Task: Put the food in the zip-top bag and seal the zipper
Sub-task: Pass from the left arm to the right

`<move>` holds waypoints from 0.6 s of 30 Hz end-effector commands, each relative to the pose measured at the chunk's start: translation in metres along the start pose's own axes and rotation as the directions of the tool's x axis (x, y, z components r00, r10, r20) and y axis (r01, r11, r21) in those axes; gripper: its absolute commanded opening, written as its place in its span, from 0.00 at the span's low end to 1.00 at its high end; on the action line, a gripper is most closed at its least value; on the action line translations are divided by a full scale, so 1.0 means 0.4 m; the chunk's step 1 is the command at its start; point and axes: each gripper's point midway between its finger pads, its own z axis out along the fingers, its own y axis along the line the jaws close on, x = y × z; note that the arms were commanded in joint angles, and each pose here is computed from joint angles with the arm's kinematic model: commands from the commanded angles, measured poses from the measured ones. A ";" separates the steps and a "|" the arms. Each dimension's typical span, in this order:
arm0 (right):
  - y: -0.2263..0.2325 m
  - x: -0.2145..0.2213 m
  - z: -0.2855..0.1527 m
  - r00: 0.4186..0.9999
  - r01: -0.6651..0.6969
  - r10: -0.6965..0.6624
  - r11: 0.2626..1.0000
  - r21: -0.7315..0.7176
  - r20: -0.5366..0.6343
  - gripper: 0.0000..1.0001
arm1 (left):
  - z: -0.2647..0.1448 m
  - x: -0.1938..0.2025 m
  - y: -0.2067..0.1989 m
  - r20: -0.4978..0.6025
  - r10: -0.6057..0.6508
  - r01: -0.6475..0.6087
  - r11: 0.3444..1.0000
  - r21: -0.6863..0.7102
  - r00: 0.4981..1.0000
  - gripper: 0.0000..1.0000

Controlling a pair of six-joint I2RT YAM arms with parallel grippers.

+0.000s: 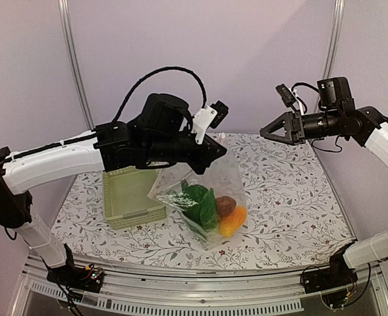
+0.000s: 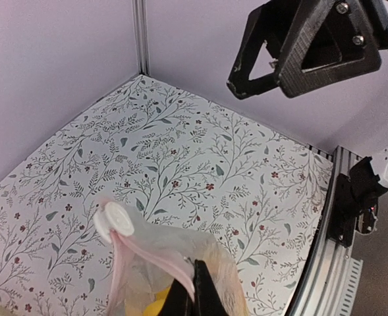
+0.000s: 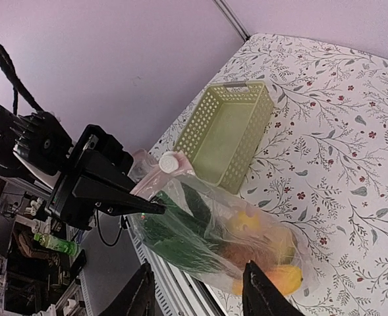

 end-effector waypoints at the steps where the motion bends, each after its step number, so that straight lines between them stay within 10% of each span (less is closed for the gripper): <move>1: 0.008 -0.027 0.039 0.988 0.148 -0.147 0.989 -0.026 0.038 0.40 | -0.007 -0.021 -0.016 0.050 -0.017 0.013 0.997 0.078 0.999 0.00; 18: 0.078 0.030 0.177 0.959 0.252 -0.277 0.926 -0.280 -0.054 0.46 | -0.062 -0.011 -0.067 0.067 0.026 -0.040 0.972 0.231 0.997 0.00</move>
